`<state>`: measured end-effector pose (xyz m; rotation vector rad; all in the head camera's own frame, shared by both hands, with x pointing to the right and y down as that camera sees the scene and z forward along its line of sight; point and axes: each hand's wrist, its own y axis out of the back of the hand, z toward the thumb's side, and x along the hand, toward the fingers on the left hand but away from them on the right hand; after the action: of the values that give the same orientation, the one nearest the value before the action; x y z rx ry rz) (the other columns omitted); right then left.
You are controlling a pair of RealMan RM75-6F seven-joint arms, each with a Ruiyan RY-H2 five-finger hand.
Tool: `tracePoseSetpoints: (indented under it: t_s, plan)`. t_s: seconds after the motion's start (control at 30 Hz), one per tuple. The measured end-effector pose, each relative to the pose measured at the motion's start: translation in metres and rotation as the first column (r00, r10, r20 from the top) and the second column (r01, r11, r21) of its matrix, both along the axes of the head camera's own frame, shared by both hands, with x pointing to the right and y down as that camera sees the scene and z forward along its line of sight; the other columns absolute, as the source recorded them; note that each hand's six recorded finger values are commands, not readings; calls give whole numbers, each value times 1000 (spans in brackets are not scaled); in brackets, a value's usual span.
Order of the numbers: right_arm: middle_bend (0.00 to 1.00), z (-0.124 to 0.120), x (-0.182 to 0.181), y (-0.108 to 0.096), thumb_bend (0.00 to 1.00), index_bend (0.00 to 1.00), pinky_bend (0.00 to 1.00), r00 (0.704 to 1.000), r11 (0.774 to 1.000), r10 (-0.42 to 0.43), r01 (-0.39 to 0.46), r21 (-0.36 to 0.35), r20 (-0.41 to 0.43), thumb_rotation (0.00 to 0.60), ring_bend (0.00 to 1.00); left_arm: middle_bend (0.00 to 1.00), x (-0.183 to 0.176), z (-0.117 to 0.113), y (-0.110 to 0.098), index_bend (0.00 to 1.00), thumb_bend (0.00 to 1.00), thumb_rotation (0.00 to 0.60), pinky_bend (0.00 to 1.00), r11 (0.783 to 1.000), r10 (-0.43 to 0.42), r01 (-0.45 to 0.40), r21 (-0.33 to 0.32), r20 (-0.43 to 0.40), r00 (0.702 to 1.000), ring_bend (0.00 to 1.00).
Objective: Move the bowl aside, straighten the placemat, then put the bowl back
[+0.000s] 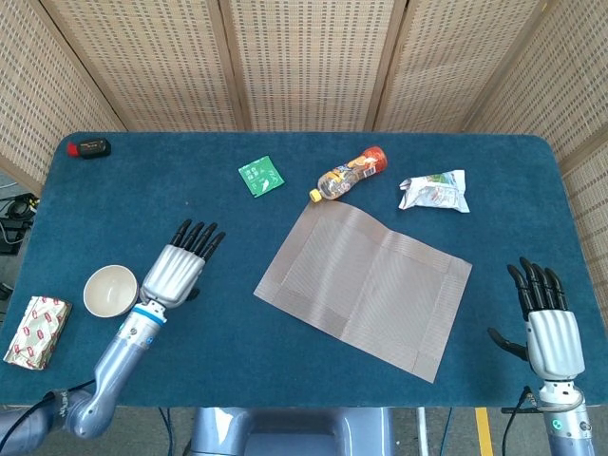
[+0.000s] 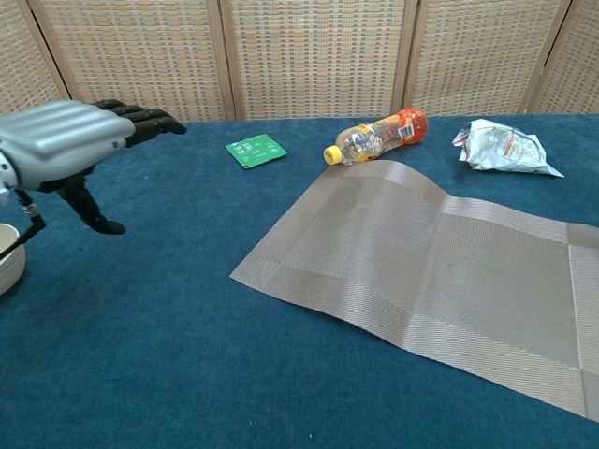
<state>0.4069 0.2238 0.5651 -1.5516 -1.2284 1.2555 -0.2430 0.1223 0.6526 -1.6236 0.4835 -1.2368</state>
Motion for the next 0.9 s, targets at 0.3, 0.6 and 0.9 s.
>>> tracePoseSetpoints:
  t_s: [0.3,0.6,0.9]
  plan:
    - [0,0,10,-7,191,24,0,1000,1000,27,-27,4,13,600,0,0,57,36,-12,0,18,600,0,996,87,-87,-28,31,996,0]
    - [0,-3,15,-11,191,24,0,999,999,44,-44,16,27,600,0,0,96,65,6,0,18,600,0,984,168,-164,-75,52,984,0]
    - [0,-3,17,-11,190,24,0,998,999,49,-50,14,34,600,0,0,102,71,14,0,19,600,0,977,200,-194,-84,63,978,0]
